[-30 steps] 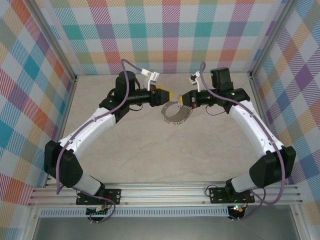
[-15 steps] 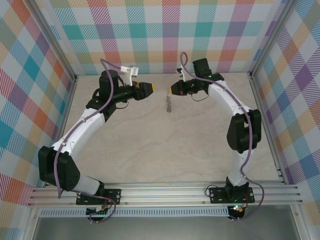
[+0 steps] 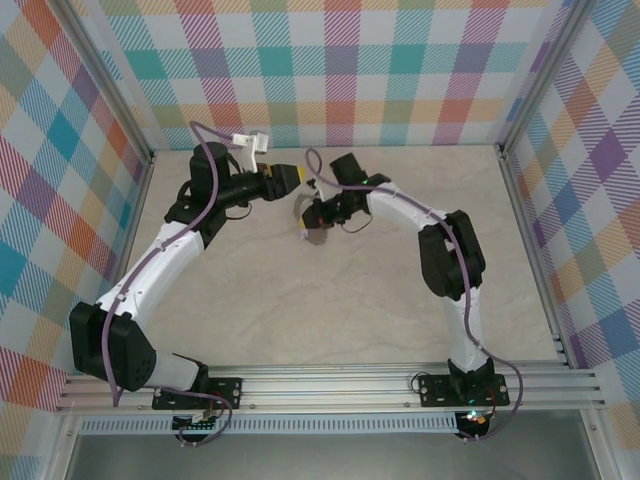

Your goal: Put the keys on the keyring

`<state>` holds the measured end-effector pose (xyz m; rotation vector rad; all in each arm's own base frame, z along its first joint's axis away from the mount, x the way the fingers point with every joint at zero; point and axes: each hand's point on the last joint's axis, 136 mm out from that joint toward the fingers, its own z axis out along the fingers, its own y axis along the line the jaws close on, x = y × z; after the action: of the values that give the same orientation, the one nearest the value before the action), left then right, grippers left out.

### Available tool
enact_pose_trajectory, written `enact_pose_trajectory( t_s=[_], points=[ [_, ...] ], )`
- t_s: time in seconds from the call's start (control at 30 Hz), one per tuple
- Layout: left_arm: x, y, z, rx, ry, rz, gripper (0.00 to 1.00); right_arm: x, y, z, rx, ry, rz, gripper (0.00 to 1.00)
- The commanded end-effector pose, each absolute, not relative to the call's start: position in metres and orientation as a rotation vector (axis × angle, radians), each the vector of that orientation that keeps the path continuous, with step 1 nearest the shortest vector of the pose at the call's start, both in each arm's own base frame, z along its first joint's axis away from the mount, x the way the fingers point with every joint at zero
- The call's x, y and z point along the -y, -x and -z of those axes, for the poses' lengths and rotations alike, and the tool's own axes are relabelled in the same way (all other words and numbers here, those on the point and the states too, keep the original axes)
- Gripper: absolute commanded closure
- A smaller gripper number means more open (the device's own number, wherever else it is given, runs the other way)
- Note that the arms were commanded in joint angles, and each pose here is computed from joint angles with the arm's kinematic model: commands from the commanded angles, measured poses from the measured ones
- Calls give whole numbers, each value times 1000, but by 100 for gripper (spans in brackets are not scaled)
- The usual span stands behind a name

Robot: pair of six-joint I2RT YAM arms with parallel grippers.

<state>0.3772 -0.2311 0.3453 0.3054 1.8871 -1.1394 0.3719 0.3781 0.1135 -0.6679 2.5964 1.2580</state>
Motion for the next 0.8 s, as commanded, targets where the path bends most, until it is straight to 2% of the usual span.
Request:
enact_pose_trajectory(
  t_s=[0.0,0.23,0.47,0.5,0.63,0.73,0.77],
  points=[
    [224,-372,-355,-1855,-269,1152,45,-385,-367,-105,-2614,532,-1281,100],
    [219,-366,-351,-1868,-226,1157,44,-392,-339,-54,-2738,375,-1252,100],
    [217,-362,-350,-1874,-213,1156,43,-404,-309,-51,-2757,419,-1255,100],
    [217,-361,-350,-1876,-215,1159,42,-405,-303,-55,-2752,428,-1267,98],
    [217,-359,-345,-1887,-212,1160,39,-394,-285,-80,-2696,457,-1279,52],
    [214,-356,-344,-1889,-203,1148,31,-370,-275,-108,-2642,460,-1229,14],
    [212,-354,-345,-1886,-199,1137,28,-359,-272,-115,-2630,451,-1210,5]
  ],
)
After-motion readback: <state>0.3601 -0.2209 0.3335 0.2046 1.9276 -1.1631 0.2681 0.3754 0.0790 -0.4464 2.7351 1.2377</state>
